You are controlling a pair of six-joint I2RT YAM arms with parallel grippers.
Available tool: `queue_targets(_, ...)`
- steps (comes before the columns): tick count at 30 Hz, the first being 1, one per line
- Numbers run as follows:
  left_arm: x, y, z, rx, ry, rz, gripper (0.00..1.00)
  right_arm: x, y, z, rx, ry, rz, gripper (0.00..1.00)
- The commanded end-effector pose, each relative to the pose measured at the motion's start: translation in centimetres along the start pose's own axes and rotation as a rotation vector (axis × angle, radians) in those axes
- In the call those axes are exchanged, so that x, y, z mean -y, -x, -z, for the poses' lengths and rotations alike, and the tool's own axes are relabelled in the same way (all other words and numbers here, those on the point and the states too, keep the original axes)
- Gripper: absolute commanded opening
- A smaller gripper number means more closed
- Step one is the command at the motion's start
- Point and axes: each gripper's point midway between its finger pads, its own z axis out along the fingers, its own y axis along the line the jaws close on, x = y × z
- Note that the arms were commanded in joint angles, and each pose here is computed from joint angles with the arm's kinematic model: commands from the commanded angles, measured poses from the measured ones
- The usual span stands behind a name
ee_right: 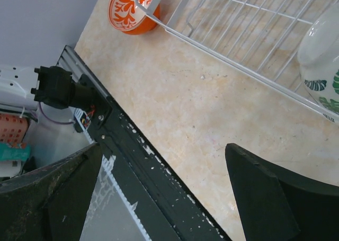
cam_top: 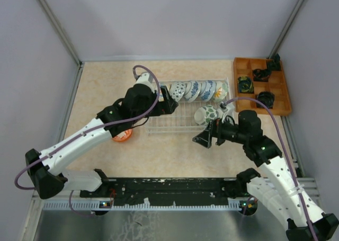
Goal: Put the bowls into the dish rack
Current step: Pick up the bowl from the center of the board.
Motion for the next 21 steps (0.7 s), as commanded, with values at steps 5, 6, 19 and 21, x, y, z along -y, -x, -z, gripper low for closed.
queue_targets(5,1.9,1.9,1.1,0.037,-0.064,-0.026,1.0,-0.3,1.4,0.5,0.052,-0.024,0.039,0.99)
queue_targets(6,2.1,2.0,1.2,0.037,-0.077,-0.036,1.0,-0.2,1.5,0.5,0.052,-0.031,0.037,0.99)
queue_targets(19,3.7,4.0,3.6,0.048,-0.142,-0.102,1.0,-1.1,2.8,-0.8,0.053,0.02,-0.059,0.99)
queue_targets(21,3.3,4.4,5.6,0.055,-0.149,-0.105,1.0,-2.3,3.6,-1.3,0.075,0.091,-0.098,0.99)
